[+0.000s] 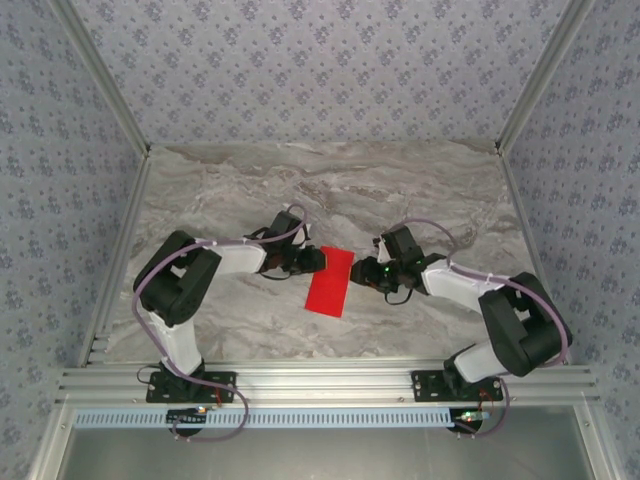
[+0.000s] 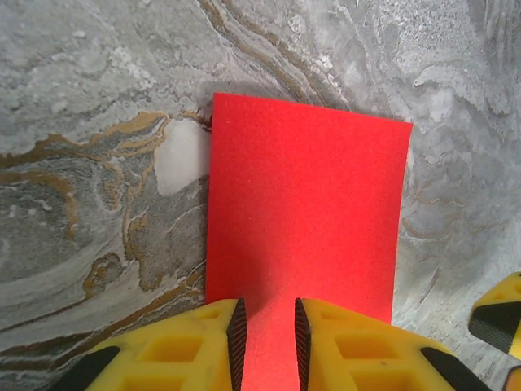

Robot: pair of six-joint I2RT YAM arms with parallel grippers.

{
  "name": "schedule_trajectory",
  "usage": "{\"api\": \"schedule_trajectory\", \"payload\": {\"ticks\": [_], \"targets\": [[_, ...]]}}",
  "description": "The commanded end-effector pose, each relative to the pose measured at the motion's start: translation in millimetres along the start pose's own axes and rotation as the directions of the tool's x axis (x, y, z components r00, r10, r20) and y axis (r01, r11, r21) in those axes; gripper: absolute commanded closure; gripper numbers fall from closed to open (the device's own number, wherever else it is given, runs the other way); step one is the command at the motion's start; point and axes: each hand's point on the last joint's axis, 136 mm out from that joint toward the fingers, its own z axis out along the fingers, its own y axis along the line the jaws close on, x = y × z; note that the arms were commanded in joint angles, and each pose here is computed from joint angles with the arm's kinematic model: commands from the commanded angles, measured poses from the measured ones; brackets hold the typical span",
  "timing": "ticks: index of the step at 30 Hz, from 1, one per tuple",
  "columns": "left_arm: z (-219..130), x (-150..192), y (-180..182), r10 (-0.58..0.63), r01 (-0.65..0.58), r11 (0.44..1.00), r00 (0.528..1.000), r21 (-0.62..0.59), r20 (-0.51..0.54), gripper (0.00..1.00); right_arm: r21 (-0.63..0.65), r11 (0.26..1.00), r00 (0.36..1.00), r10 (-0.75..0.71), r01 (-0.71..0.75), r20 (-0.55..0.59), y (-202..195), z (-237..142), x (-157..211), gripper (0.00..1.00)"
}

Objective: Fold a paper plane with a square sheet of paper (fold left side to right side)
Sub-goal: Fold the triangle a second time at the center of the table.

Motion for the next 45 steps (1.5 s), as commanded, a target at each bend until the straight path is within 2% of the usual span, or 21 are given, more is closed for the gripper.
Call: {"api": "schedule_trajectory", "payload": {"ticks": [1,8,13,27,36,45], "targets": [[-2.0,16.5,22.8,-0.037,0.034,0.996,0.999,-0.084,-0.029,0.75,-0.019,1.000,0.999,0.024,-0.023,0.028,10.2,2.5,-16.3,0.53],[-3.6,21.0,27.2,-0.041,0.037,0.992,0.999,-0.119,-0.027,0.76,0.065,0.998,0.998,0.022,-0.025,0.058,0.2,10.9,-39.5,0.54],[-3.2,26.6,28.6,0.003,-0.012,0.981,0.999,-0.193,-0.049,0.76,0.069,0.996,0.995,0.053,-0.059,0.081,-5.2,16.3,-54.6,0.54],[-1.0,26.8,22.5,0.013,-0.023,0.982,0.999,-0.189,-0.050,0.76,0.018,0.999,0.997,0.050,-0.051,0.066,3.7,34.2,-72.0,0.55],[-0.1,27.0,20.6,0.018,-0.027,0.982,0.998,-0.185,-0.053,0.76,0.051,0.998,0.997,0.043,-0.046,0.061,3.0,43.2,-83.0,0.55],[-0.1,27.7,20.5,0.018,-0.028,0.983,0.998,-0.184,-0.054,0.76,0.056,0.996,0.996,0.070,-0.073,0.050,5.9,36.3,-71.7,0.55]]}}
